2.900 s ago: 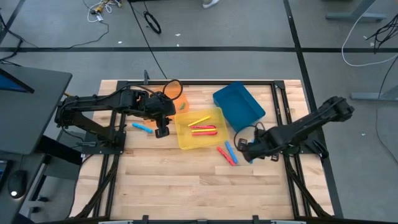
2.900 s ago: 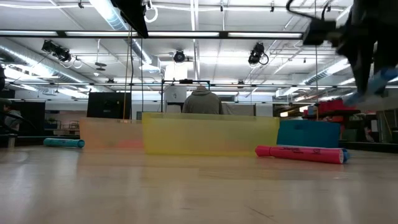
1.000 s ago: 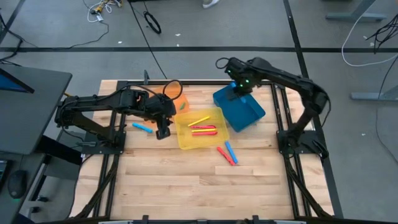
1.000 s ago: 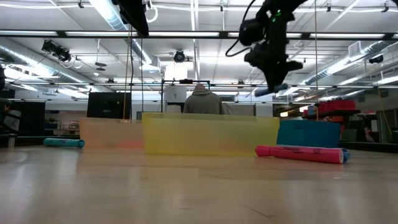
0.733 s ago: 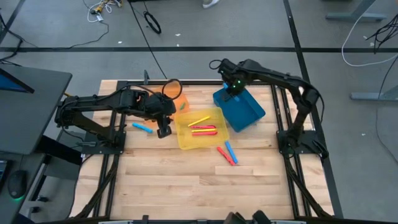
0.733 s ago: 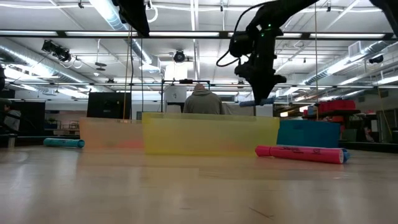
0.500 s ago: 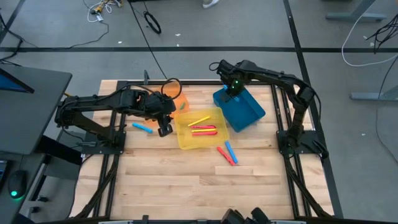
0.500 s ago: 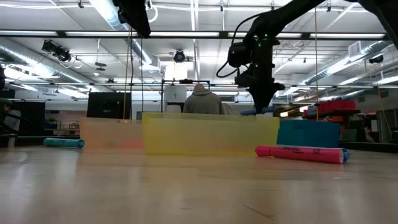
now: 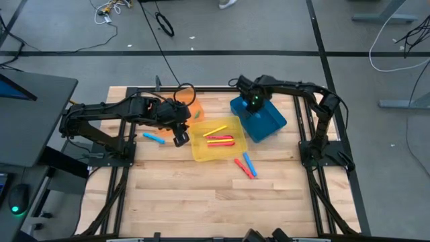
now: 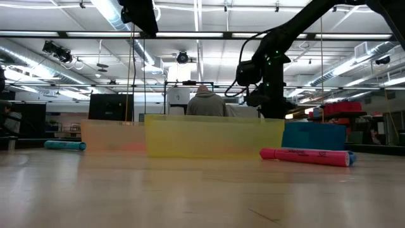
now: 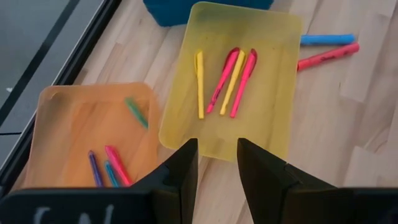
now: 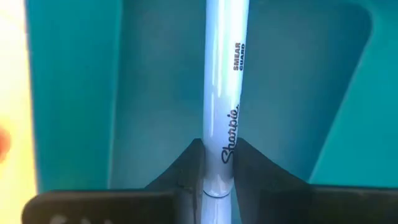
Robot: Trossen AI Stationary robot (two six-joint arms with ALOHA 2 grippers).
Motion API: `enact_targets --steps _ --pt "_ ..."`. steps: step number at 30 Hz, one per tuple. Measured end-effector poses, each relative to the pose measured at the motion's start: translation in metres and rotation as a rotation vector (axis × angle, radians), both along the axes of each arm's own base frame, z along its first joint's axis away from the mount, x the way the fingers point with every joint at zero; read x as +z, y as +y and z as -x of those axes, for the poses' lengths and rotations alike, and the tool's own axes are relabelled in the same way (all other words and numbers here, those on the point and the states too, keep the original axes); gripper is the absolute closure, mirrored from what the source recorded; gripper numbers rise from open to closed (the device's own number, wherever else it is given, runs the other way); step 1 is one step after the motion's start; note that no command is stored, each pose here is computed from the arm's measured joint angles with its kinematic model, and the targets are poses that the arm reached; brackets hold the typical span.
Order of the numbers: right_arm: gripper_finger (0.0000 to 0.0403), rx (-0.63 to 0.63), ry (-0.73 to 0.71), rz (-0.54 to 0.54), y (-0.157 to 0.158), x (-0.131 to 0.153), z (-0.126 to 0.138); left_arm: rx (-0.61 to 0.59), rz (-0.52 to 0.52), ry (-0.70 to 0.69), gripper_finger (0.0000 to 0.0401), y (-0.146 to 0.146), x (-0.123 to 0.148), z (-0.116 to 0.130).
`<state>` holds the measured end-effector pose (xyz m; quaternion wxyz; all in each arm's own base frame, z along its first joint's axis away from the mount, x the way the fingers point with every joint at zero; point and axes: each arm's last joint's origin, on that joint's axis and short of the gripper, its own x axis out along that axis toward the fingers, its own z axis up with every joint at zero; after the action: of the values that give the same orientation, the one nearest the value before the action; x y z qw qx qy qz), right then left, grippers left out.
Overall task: Pick & Place Markers
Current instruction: Put the bottom right blue large highlighter into the blue bin, then put the bottom blue large highlighter into the blue bin
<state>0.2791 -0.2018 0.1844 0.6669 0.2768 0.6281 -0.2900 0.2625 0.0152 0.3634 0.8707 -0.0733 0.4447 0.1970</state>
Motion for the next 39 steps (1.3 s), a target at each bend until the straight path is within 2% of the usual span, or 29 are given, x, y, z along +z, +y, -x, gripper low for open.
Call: enact_targets --steps 14,28,33,39 --pt "0.0334 0.002 0.044 -0.032 0.007 -0.019 0.01 -0.002 -0.001 -0.001 0.0284 0.0 0.0 0.0" --pt "0.0216 -0.023 0.084 -0.047 0.007 -0.006 0.01 -0.018 0.02 0.0 0.0284 -0.001 0.0 0.0" --pt "0.0203 -0.019 0.08 -0.044 0.013 0.01 0.018 -0.023 0.017 0.002 0.0284 -0.001 0.0 0.0" --pt "0.0202 -0.068 0.019 -0.026 0.031 0.055 0.037 -0.024 0.016 0.002 0.0284 -0.001 0.0 0.0"
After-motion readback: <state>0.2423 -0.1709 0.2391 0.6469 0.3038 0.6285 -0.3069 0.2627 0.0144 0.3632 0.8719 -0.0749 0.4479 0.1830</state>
